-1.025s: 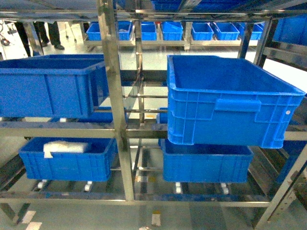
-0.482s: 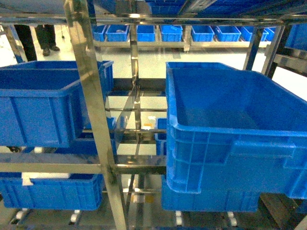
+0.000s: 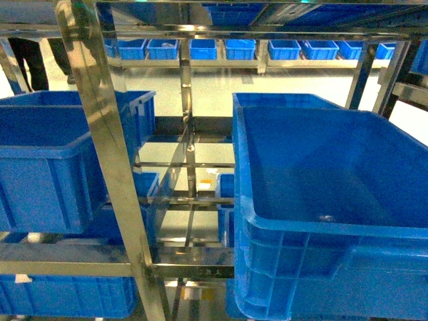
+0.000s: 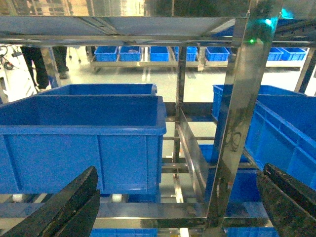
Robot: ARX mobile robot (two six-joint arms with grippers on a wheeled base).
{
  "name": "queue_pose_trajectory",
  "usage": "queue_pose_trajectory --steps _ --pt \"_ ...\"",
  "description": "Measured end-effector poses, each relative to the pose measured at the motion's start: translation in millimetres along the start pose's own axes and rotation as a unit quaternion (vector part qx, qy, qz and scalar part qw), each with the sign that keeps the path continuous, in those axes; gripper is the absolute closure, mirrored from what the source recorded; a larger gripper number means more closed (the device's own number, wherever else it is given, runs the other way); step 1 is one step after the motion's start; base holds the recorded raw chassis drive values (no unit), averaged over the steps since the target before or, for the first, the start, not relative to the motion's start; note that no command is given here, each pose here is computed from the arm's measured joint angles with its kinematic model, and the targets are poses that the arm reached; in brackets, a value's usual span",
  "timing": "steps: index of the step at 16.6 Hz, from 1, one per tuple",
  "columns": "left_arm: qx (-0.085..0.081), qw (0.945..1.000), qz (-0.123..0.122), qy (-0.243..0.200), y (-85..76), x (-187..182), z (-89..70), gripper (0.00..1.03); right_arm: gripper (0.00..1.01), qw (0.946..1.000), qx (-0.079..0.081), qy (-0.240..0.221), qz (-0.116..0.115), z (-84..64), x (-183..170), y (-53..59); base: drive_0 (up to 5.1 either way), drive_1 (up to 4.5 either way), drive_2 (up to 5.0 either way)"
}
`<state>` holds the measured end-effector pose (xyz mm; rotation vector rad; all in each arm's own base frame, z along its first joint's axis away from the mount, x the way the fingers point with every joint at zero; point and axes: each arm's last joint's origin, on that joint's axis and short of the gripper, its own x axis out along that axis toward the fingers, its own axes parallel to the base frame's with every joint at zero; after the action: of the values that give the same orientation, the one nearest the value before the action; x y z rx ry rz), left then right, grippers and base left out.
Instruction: Pick red block from blue box to shelf
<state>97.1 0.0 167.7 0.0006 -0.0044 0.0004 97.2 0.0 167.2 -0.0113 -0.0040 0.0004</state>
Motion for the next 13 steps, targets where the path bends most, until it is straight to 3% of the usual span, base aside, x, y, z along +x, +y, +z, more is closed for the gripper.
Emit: queue_pose_trajectory --steps 3,13 --pt "0.0 1.0 0.0 0.0 0.0 0.0 0.0 0.05 0.64 1.0 0.0 0.0 0.0 -0.1 0.0 0.0 1.1 5.36 -3.2" --pt "0.0 1.0 0.0 0.0 0.0 0.0 0.0 0.05 0.64 1.0 0.0 0.0 0.0 -0.1 0.0 0.0 0.0 0.0 0.0"
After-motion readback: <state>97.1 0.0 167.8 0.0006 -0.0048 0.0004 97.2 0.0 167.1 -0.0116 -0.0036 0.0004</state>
